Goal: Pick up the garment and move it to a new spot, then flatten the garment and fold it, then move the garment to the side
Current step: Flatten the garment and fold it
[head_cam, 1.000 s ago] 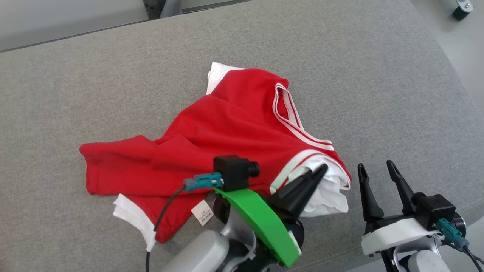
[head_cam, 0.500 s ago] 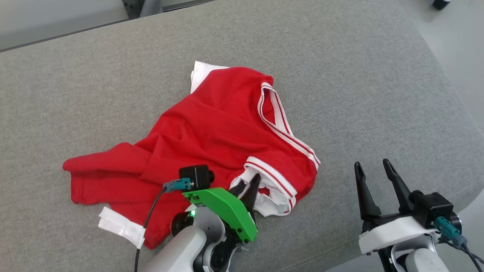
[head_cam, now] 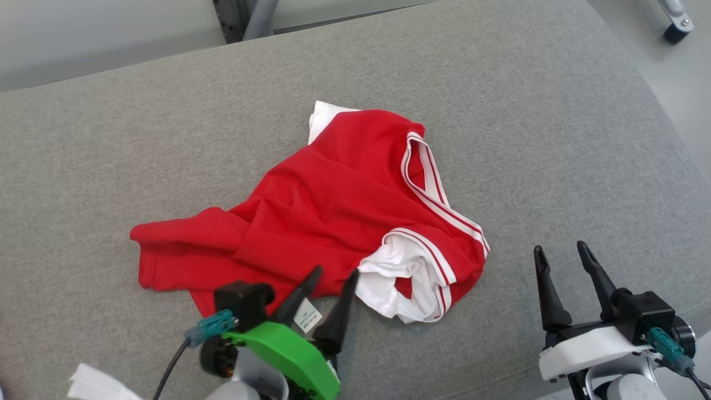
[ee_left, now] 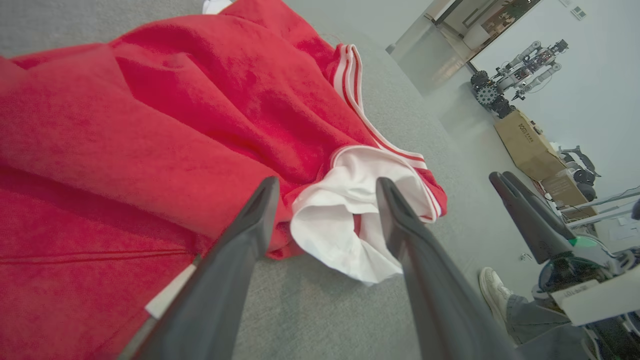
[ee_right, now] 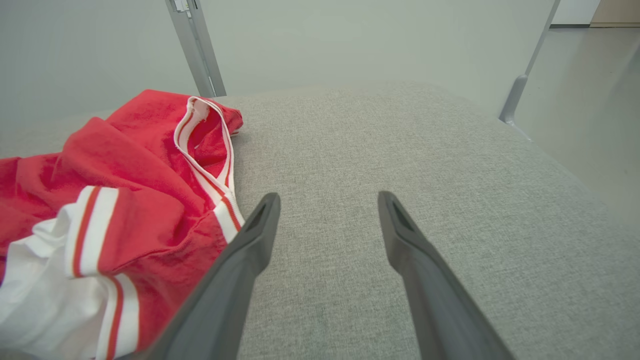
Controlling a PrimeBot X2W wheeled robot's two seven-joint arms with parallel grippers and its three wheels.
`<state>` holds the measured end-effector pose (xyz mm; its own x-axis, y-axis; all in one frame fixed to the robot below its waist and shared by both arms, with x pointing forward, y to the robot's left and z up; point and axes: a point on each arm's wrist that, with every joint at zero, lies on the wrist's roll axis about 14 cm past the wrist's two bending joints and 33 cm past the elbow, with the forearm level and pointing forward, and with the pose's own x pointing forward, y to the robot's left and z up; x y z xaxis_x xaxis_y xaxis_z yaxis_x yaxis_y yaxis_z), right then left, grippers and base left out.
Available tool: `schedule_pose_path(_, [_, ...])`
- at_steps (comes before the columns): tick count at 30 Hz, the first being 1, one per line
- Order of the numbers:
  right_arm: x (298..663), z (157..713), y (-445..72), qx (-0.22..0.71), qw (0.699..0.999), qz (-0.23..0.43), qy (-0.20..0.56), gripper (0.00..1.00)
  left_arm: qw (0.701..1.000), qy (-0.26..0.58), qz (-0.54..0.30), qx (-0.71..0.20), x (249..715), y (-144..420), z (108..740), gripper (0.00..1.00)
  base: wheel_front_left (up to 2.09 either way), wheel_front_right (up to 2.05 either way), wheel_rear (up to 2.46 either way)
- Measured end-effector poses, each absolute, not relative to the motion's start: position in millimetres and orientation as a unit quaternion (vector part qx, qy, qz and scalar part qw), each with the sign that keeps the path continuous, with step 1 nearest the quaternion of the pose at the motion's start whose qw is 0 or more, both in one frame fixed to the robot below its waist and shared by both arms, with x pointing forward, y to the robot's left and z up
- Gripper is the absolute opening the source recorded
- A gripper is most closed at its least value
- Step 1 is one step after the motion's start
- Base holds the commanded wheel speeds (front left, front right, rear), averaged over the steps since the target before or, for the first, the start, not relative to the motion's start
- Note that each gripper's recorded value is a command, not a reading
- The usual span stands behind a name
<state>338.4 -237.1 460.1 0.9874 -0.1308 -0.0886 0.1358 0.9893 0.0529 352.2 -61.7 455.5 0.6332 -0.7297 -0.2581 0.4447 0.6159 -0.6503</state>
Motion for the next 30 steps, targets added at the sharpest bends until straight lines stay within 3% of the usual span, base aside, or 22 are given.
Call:
schedule_pose_path(4, [340.0, 466.3, -235.4, 0.023, 0.997, -0.061, 0.032, 1.00, 0.918, 0.196, -0.267, -0.220, 370.6, -13.5, 456.5, 1.00, 0.00, 0.00, 0.00])
schedule_pose_path(9, [350.2, 474.6, -223.4, 0.020, 0.999, -0.039, 0.017, 1.00, 0.951, 0.174, -0.157, -0.202, 382.8, 46.8, 444.4, 1.00, 0.00, 0.00, 0.00])
schedule_pose_path(17, [364.9, 473.8, -192.4, 0.022, 1.000, 0.011, 0.015, 1.00, 0.963, 0.189, -0.047, -0.187, 401.2, 124.5, 414.8, 1.00, 0.00, 0.00, 0.00])
schedule_pose_path(29, [363.9, 467.1, -194.9, 0.027, 0.999, 0.005, 0.026, 1.00, 0.950, 0.262, -0.072, -0.152, 433.5, 125.0, 379.4, 1.00, 0.00, 0.00, 0.00])
schedule_pose_path(30, [363.2, 466.5, -196.2, 0.028, 0.999, 0.003, 0.027, 1.00, 0.949, 0.263, -0.074, -0.158, 435.5, 123.1, 378.3, 0.74, 0.00, 0.00, 0.00])
